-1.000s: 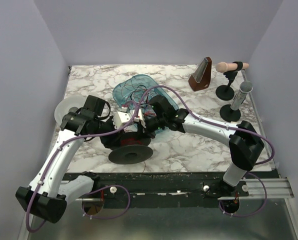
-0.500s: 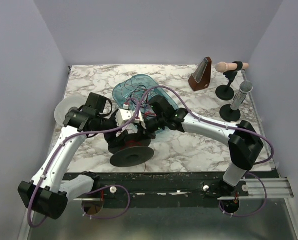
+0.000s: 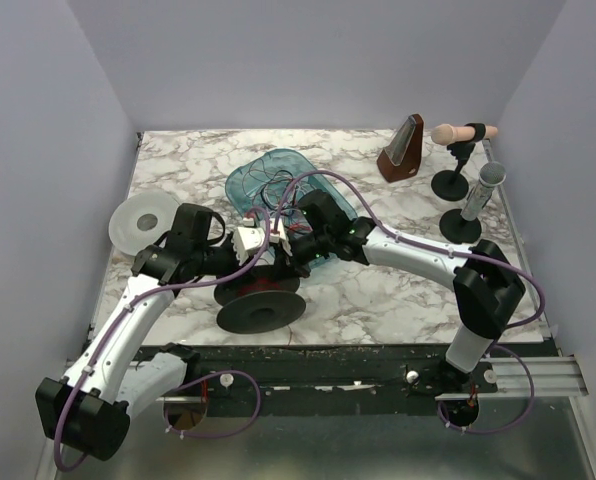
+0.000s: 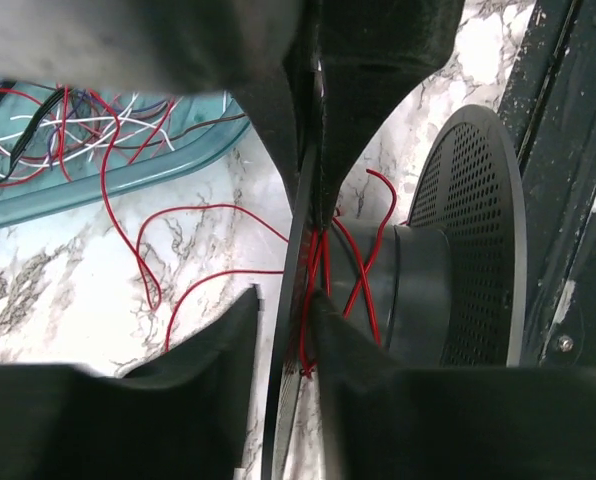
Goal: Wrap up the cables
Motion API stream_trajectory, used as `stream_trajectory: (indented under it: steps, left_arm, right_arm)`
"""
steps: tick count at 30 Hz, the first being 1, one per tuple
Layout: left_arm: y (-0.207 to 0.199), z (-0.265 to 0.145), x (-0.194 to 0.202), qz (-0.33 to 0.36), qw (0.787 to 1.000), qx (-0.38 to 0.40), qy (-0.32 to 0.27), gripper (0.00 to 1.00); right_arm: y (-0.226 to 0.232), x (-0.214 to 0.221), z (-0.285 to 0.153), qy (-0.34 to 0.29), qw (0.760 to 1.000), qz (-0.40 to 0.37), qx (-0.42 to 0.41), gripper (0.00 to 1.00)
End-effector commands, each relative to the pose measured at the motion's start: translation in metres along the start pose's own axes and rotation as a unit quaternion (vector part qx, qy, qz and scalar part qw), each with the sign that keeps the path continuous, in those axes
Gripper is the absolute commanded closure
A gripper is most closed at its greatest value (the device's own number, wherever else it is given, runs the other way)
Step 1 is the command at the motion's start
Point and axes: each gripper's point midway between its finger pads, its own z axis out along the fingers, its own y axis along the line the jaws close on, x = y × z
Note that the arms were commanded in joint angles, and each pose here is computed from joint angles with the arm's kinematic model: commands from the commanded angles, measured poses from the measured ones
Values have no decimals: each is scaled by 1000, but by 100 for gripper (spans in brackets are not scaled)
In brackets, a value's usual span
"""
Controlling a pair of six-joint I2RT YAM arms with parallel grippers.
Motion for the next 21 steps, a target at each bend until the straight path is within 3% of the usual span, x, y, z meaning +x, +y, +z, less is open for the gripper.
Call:
stream_trajectory:
  steps: [1, 8, 14, 21]
  left_arm:
    - [-6, 5, 23, -20, 999, 11, 36, 70]
    - [-25, 2, 43, 13, 997, 49, 62, 64]
    - [-30, 3, 51, 34, 995, 66, 67, 100]
    - [-20, -2, 27, 16, 998, 35, 40, 100]
  right_arm:
    - [-4, -30, -1, -54, 998, -31, -7, 99]
    - [-12, -40, -6, -75, 997, -21, 17, 99]
    - [-17, -53, -8, -99, 994, -36, 25, 99]
    - [-19, -53, -11, -98, 994, -18, 37, 97]
